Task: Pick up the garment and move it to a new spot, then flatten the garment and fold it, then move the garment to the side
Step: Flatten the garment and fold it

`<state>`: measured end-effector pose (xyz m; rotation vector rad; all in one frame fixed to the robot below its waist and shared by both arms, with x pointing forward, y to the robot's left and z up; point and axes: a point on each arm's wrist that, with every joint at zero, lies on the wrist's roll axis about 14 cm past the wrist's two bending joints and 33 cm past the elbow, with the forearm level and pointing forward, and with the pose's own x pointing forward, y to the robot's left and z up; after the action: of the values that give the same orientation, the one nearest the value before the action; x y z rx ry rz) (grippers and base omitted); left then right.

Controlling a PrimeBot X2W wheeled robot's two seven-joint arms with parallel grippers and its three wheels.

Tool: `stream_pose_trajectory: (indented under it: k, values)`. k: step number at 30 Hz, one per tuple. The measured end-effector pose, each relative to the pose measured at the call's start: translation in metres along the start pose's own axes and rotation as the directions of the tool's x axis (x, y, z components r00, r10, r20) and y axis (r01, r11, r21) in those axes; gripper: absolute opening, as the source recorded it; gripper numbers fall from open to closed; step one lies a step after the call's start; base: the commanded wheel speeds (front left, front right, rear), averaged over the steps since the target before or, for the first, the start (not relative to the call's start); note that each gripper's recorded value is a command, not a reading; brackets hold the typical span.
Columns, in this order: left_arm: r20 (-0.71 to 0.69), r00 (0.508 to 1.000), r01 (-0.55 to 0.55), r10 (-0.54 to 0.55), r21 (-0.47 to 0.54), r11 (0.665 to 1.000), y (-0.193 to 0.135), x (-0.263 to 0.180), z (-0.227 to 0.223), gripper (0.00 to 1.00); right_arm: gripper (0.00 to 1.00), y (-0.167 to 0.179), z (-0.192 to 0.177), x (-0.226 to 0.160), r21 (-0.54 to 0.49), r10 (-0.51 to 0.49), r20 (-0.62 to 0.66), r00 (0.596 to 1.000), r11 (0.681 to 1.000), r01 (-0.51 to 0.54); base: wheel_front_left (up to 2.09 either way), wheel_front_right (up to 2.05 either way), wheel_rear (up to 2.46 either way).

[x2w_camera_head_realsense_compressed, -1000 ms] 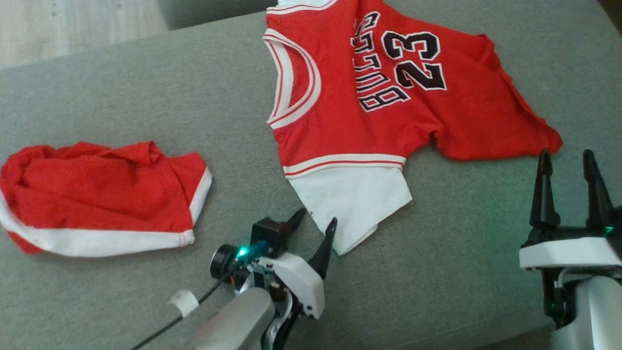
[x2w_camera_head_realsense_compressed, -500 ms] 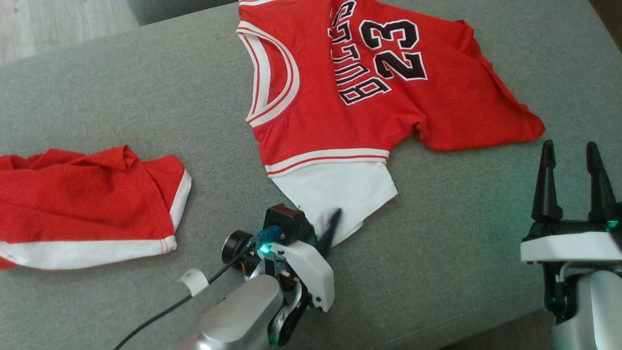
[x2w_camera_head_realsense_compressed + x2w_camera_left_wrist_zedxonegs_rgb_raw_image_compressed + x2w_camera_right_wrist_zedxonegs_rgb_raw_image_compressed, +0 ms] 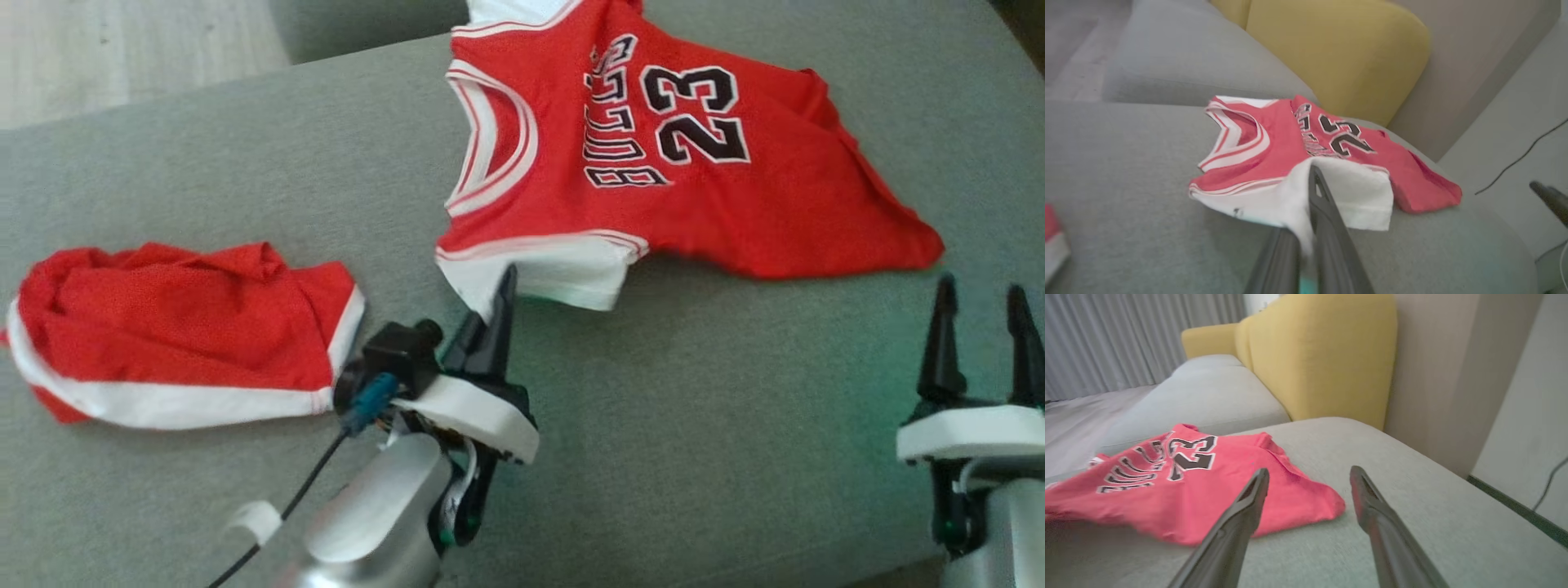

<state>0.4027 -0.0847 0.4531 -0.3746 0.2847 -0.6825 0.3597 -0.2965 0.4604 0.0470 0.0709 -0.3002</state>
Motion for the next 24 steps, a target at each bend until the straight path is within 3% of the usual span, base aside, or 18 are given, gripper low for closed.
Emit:
stream_pose_trajectory:
  k: [8, 19, 24]
  values:
    - [0.266, 0.957, -0.128, 0.12, 0.014, 0.992, 0.031, -0.026, 0.075, 0.0, 1.0, 0.002, -0.043, 0.01, 0.023, -0.012, -0.182, 0.983, 1.0, 0.016, 0.0, 0.0, 0.0]
    - [0.267, 0.957, -0.125, 0.111, 0.036, 0.992, 0.04, -0.039, 0.067, 0.0, 1.0, 0.019, -0.093, 0.009, 0.023, 0.021, -0.369, 0.929, 1.0, -0.013, 0.0, 0.0, 0.0]
    - [0.263, 0.959, -0.113, 0.1, 0.035, 0.993, 0.037, -0.037, 0.066, 0.0, 1.0, 0.03, -0.098, 0.008, 0.017, 0.054, -0.388, 0.92, 0.999, -0.051, 0.0, 0.0, 0.0]
